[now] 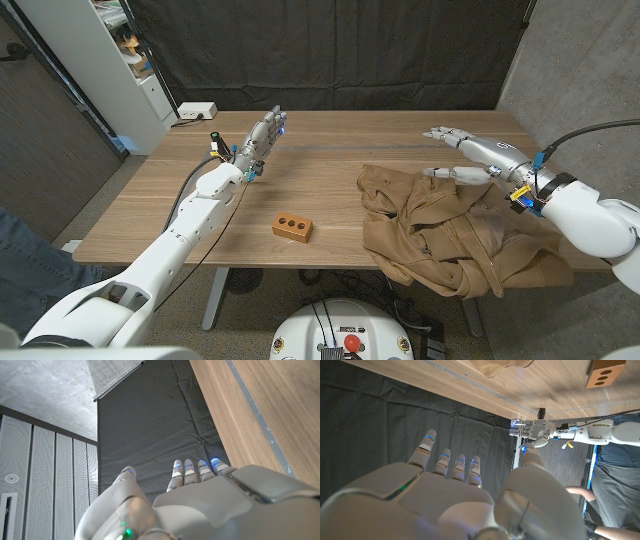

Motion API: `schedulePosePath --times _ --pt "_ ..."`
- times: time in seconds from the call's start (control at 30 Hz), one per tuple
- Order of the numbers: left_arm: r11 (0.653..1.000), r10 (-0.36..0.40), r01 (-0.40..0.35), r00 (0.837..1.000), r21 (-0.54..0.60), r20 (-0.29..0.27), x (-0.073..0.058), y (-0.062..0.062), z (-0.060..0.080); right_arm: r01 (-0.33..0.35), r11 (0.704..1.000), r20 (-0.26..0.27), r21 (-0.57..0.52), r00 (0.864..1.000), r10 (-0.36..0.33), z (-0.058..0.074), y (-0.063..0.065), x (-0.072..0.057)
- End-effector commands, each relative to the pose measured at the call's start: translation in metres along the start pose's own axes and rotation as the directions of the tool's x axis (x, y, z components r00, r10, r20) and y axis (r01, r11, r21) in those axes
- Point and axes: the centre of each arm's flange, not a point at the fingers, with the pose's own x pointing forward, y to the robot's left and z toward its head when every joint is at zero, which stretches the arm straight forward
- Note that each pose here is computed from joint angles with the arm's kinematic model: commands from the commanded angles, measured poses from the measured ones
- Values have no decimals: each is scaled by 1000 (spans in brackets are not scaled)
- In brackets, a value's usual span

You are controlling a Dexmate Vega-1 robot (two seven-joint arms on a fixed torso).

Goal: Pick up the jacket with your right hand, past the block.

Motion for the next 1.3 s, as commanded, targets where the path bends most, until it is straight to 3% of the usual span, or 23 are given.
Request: schedulePosePath --times 0.03,0.9,1.3 --pt "1000 0 0 1000 -3 -1 1 5 0 -70 996 -12 -57 997 70 10 -4 2" --pt "1000 -6 6 1000 -4 -1 12 9 -2 -214 968 -75 -130 976 206 18 2 8" --pt "1000 -3 3 1000 -1 3 11 9 1 -262 953 -97 -150 963 250 19 12 2"
